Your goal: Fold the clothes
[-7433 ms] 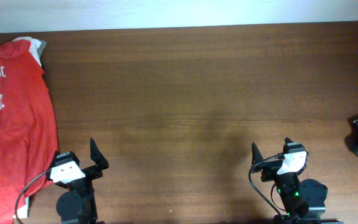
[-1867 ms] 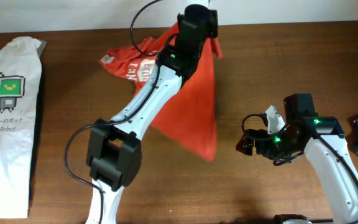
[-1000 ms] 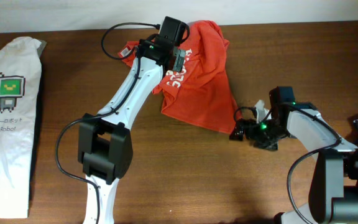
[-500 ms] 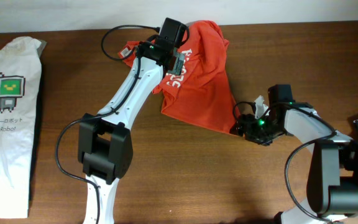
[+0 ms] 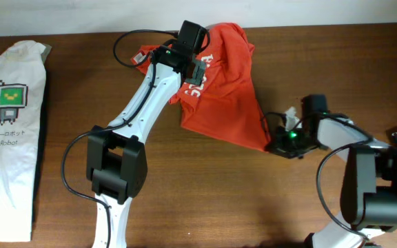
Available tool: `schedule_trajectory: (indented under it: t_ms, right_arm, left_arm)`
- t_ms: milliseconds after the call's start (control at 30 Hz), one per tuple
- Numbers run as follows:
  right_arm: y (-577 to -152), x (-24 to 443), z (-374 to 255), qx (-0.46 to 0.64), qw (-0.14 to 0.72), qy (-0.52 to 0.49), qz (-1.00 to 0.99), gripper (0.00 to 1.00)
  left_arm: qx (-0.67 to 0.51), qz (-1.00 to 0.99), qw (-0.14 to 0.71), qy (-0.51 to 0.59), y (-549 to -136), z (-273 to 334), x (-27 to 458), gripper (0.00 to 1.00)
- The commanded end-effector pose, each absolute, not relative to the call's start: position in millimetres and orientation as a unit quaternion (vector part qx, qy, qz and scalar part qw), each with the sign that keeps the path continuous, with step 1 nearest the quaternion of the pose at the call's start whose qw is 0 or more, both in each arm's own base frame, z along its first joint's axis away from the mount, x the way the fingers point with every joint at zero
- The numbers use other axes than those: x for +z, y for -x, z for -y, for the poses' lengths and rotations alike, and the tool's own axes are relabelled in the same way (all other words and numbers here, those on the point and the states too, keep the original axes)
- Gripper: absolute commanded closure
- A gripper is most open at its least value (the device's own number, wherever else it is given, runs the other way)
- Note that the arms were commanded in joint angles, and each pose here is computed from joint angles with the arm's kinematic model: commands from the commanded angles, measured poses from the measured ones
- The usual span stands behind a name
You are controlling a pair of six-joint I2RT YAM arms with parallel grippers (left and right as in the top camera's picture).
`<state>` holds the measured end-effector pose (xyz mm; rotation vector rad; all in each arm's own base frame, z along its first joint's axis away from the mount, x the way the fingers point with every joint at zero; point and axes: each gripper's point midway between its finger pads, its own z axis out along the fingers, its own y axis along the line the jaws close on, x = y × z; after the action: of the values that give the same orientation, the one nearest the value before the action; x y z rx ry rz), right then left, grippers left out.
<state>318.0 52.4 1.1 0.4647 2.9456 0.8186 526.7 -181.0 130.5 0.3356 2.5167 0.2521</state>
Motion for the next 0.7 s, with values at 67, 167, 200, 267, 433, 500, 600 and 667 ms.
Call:
schedule_trajectory:
  t_ms: [67, 167, 200, 267, 433, 500, 600, 667]
  right_arm:
    - [-351.9, 62.1, 40.3, 0.210, 0.096, -0.241, -0.943, 0.96]
    - [-369.0, 92.3, 75.0, 0.203, 0.132, -0.283, -0.928, 0.96]
    - [-375.7, 106.8, 92.8, 0.191, 0.149, -0.307, -0.920, 0.96]
    - [-381.3, 129.3, 117.6, 0.174, 0.170, -0.336, -0.910, 0.96]
    - [-396.4, 179.1, 148.0, 0.156, 0.223, -0.363, -0.891, 0.96]
    - [-398.8, 182.3, 145.5, 0.157, 0.226, -0.359, -0.892, 0.96]
    - [-397.5, 179.9, 138.3, 0.159, 0.216, -0.354, -0.896, 0.96]
    - [-395.7, 178.9, 136.9, 0.160, 0.211, -0.355, -0.897, 0.96]
  left_arm:
    - [0.075, -0.942, 0.307, -0.114, -525.7, 180.7, 152.0, 0.01]
    - [0.052, -0.945, 0.297, -0.123, -521.6, 188.2, 148.5, 0.01]
    - [0.053, -0.946, 0.295, -0.123, -520.6, 187.7, 147.8, 0.01]
    - [0.057, -0.950, 0.280, -0.126, -514.5, 185.1, 143.8, 0.01]
    - [0.009, -0.965, 0.215, -0.150, -486.1, 197.3, 126.7, 0.02]
    - [-0.010, -0.969, 0.189, -0.158, -473.9, 202.5, 114.5, 0.16]
    - [-0.019, -0.974, 0.141, -0.178, -446.9, 212.7, 79.2, 0.16]
    - [-0.030, -0.964, 0.129, -0.229, -429.1, 237.0, 70.2, 0.20]
